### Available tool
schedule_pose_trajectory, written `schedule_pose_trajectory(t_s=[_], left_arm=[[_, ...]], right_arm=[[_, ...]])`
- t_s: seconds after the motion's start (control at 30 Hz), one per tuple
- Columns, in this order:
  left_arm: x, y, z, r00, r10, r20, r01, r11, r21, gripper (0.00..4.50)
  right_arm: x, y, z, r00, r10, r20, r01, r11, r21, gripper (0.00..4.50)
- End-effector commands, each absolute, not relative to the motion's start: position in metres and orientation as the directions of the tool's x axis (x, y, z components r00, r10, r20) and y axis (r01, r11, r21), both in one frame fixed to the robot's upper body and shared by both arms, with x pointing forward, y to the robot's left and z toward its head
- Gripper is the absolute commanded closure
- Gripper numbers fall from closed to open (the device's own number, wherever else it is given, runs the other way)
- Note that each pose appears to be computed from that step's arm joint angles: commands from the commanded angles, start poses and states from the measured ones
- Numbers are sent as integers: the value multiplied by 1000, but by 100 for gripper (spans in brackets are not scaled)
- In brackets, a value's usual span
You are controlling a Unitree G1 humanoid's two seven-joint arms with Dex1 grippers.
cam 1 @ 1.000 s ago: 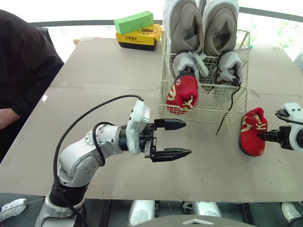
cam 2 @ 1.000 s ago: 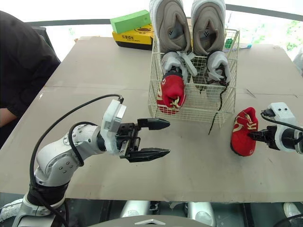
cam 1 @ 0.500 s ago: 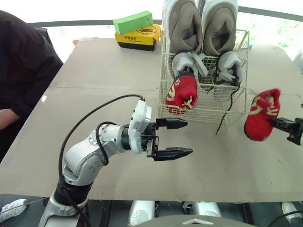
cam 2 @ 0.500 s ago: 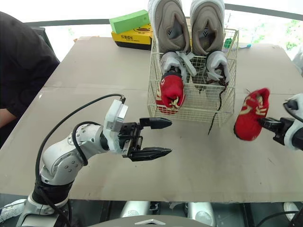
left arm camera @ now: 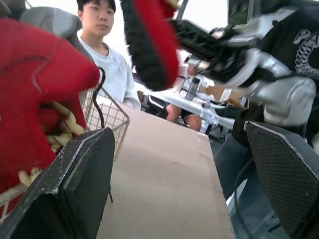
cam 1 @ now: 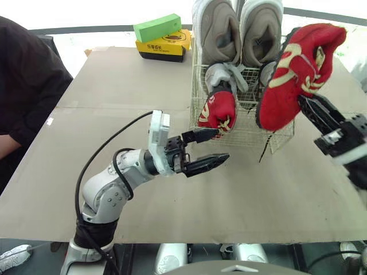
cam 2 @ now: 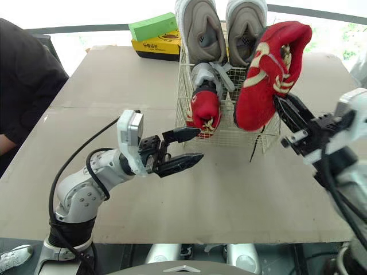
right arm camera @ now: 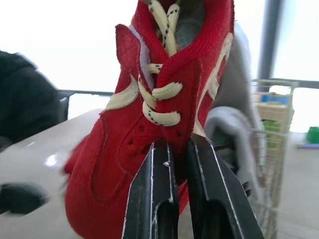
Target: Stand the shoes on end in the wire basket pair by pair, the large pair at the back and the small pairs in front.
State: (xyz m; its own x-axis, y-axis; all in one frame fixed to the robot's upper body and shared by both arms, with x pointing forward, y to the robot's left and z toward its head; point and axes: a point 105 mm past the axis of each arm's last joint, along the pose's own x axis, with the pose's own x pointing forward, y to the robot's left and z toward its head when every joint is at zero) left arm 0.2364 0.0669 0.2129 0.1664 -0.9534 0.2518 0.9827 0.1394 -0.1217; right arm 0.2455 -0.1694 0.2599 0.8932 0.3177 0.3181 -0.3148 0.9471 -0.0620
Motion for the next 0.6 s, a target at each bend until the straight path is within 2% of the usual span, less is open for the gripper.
schedule_pose_trajectory(t_s=[0.03, 0.13, 0.33, 0.47, 0.6], left_arm=[[226, 71, 237, 138, -945, 296, 990, 126, -60, 0], [211, 73, 248, 134, -955, 263, 991, 130, -30, 0], [190, 71, 256, 169, -960, 225, 986, 167, -28, 0], [187, 74, 253, 215, -959, 185, 977, 211, -44, 0], [200, 81, 249, 263, -950, 166, 965, 257, -57, 0]], right_arm=[[245, -171, 265, 867, 250, 432, -177, 963, -201, 443], [246, -176, 250, 860, 189, 474, -85, 969, -231, 443], [251, -168, 206, 861, 206, 465, -33, 935, -354, 443], [257, -158, 174, 869, 228, 439, -67, 934, -352, 443], [259, -149, 154, 882, 278, 380, -166, 939, -302, 443]])
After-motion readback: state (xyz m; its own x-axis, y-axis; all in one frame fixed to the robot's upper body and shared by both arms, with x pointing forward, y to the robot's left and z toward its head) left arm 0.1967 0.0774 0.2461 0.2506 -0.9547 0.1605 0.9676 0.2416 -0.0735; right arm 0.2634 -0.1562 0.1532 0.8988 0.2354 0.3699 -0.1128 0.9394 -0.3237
